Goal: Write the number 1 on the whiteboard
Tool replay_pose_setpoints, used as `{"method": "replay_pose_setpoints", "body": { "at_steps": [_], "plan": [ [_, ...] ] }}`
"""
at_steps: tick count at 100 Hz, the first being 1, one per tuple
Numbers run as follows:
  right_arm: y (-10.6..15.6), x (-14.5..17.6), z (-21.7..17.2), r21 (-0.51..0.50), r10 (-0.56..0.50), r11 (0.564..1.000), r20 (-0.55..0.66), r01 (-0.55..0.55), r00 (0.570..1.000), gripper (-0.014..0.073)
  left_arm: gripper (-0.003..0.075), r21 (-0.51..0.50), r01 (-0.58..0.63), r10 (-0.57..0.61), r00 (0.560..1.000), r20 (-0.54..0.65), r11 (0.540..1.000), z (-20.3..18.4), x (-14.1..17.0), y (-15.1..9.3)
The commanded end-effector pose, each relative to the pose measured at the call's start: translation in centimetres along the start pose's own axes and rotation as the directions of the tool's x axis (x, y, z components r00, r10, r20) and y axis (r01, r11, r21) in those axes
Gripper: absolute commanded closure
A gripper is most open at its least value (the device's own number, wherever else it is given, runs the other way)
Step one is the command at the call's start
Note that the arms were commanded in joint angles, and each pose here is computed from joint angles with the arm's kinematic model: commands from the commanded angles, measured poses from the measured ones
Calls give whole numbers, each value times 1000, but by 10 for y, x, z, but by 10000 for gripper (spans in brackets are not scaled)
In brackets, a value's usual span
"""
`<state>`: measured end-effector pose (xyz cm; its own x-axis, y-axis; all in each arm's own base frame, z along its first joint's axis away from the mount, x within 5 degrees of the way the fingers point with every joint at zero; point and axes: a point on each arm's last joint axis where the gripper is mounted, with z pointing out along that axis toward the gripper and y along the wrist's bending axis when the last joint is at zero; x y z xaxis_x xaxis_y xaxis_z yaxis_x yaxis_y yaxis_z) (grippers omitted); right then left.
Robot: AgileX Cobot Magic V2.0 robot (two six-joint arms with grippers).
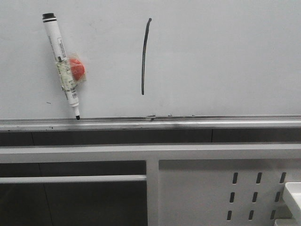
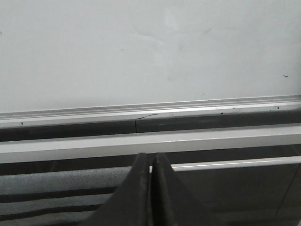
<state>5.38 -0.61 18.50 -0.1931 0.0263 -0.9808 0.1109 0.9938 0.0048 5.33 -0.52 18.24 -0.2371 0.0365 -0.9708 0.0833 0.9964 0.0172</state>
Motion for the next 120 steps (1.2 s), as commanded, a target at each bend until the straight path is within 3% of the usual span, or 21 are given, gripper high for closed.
{"method": "replay_pose_setpoints", "body": {
  "at_steps": [1, 28, 120],
  "plan": [
    [-1, 0, 0, 13, -17, 1000, 41, 16, 999, 664, 740, -2, 19, -19, 999, 44, 1000, 2, 5, 0],
    [-2, 4, 0, 26, -56, 998, -9, 56, 998, 664, 740, -2, 19, -19, 999, 44, 1000, 2, 5, 0],
    [-2, 4, 0, 28, -60, 998, -10, 60, 998, 664, 740, 0, 19, -18, 999, 49, 1000, 2, 5, 0]
  ]
}}
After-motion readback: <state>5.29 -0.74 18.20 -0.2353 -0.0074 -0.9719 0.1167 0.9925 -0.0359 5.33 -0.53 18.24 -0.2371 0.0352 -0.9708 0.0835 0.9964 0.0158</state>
